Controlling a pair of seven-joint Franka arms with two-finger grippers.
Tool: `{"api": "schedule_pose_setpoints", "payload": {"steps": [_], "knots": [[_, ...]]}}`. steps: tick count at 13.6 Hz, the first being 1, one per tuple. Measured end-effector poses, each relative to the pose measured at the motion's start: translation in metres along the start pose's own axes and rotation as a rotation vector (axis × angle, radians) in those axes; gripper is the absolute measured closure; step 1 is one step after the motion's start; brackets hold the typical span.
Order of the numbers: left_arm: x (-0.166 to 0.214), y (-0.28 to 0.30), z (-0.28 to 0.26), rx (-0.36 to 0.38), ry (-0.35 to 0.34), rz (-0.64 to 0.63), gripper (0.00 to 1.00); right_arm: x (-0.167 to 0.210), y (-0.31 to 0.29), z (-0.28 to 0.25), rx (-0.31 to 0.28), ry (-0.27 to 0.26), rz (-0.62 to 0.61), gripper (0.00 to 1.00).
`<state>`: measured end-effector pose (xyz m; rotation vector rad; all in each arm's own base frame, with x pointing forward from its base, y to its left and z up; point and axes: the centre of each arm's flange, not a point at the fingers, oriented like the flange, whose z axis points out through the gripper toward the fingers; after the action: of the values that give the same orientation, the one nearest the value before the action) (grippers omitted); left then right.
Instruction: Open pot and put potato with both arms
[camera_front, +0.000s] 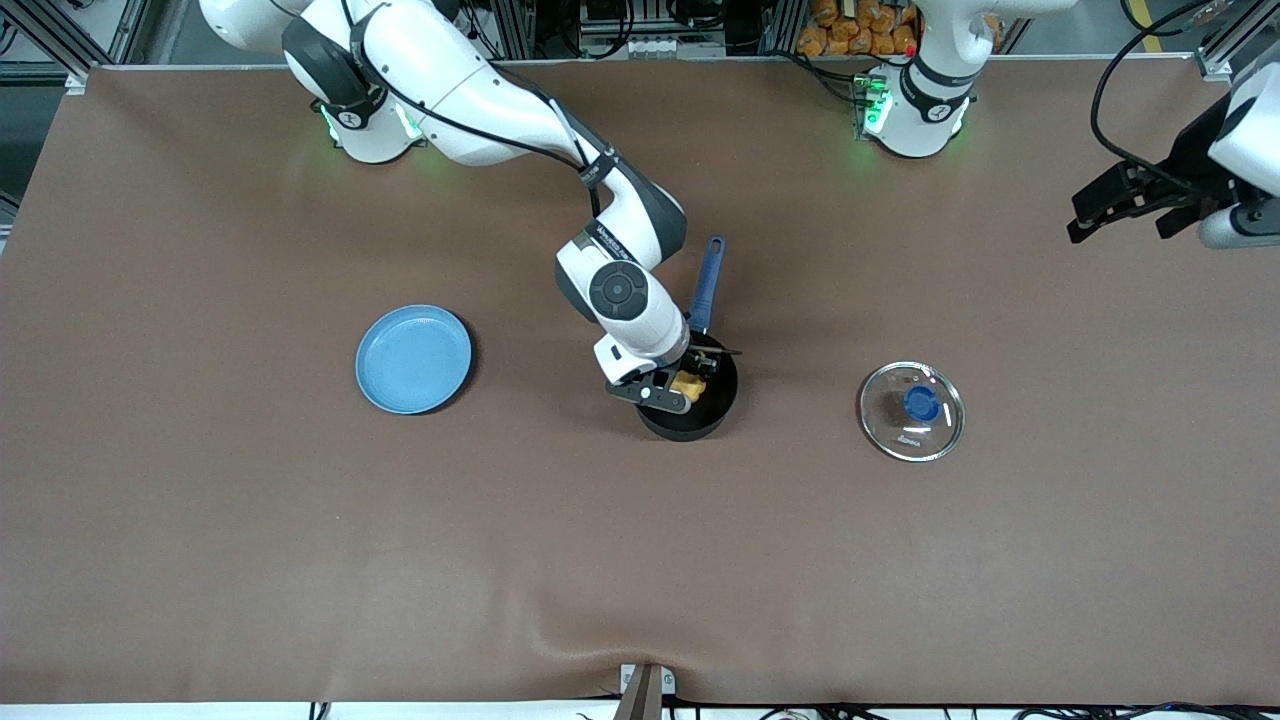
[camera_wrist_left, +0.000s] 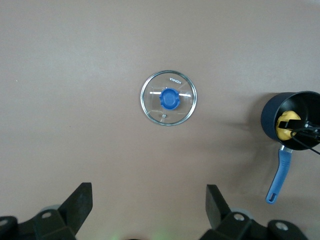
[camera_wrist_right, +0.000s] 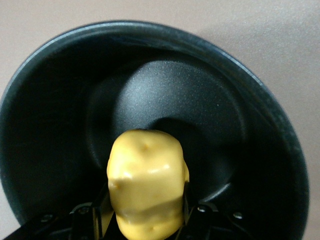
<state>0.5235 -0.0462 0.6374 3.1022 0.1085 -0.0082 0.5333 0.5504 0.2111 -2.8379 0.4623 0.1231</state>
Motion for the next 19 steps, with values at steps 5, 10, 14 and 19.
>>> {"api": "schedule_pose_setpoints", "payload": {"steps": [5, 10, 14, 19], "knots": [[0.001, -0.004, 0.002, 0.0, -0.001, -0.005, 0.0, 0.0, -0.004, -0.005, 0.0, 0.017, -0.014, 0.0], [0.002, -0.009, 0.002, -0.001, 0.002, -0.016, 0.0, 0.004, -0.021, -0.044, -0.023, -0.001, -0.027, 0.0], [0.004, -0.009, 0.005, 0.0, -0.003, -0.015, 0.0, 0.02, -0.035, -0.132, -0.012, 0.016, -0.027, 0.0], [0.005, -0.008, 0.006, -0.001, -0.001, -0.014, 0.0, 0.083, 0.015, -0.253, -0.09, 0.101, -0.031, 0.0]]}}
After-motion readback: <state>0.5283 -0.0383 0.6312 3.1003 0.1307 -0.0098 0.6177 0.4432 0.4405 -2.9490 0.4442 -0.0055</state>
